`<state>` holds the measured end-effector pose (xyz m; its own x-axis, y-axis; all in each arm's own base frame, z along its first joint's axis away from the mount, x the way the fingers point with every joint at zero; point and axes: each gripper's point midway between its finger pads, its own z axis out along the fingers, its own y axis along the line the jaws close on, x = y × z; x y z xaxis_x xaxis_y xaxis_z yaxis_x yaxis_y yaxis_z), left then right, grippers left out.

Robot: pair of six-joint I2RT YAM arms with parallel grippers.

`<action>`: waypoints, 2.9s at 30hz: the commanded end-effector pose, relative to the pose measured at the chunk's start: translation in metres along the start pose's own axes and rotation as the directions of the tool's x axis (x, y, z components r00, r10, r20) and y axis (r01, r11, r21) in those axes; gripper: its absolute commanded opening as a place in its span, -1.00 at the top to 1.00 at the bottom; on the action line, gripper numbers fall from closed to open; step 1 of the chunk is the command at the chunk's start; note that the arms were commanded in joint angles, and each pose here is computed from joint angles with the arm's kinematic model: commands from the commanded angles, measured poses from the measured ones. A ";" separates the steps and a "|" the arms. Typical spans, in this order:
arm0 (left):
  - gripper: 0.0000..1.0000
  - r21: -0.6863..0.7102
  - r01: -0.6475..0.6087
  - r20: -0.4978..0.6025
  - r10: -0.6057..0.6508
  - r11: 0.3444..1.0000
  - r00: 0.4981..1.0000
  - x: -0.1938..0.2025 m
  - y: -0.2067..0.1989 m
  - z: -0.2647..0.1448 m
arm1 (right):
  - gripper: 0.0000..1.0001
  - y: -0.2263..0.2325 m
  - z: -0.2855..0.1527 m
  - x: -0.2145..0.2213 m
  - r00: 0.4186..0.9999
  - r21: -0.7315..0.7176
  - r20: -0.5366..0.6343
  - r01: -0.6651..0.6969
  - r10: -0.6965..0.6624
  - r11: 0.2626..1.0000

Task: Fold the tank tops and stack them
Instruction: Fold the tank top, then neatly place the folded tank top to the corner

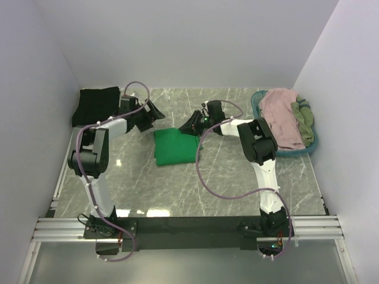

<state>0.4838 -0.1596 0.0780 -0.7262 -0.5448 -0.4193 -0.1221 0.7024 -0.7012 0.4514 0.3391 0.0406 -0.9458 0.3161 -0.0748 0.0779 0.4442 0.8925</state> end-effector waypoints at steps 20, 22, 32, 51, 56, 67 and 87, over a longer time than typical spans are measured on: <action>-0.99 -0.270 -0.022 -0.199 -0.033 0.963 0.979 0.130 0.049 -0.067 | 0.32 -0.041 -0.026 -0.032 0.984 0.327 0.070 0.133 -0.164 0.936; -0.99 -0.282 -0.028 -0.214 -0.034 0.959 0.976 0.132 0.050 -0.058 | 0.32 -0.039 -0.027 -0.033 0.983 0.325 0.072 0.137 -0.169 0.936; -0.99 -0.356 -0.097 -0.313 -0.020 0.930 0.950 0.143 0.073 -0.023 | 0.32 -0.031 -0.022 -0.037 0.984 0.315 0.044 0.149 -0.171 0.937; -0.36 -0.298 -0.135 -0.420 -0.003 0.945 0.908 0.177 0.053 0.005 | 0.32 -0.030 -0.019 -0.039 0.985 0.304 0.031 0.153 -0.171 0.940; 0.40 -0.314 -0.148 -0.414 0.005 0.938 0.910 0.173 0.051 0.012 | 0.28 -0.018 -0.021 -0.043 0.984 0.280 0.045 0.155 -0.175 0.947; 0.99 -0.567 -0.321 -0.239 0.222 0.758 0.946 0.075 0.062 0.019 | -0.16 0.103 -0.077 -0.076 0.928 0.149 0.240 0.255 -0.285 0.955; 0.99 -0.833 -0.244 0.092 0.559 0.496 0.824 -0.207 0.078 -0.035 | -0.18 0.120 -0.195 0.004 0.832 0.184 0.388 0.352 -0.397 0.918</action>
<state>0.5841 0.0076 0.0988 -0.6510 -0.1524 -0.7437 -0.4425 0.8722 0.2086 0.3991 0.2293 0.2315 -0.7145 0.4281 -0.5534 -0.1591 0.6708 0.7244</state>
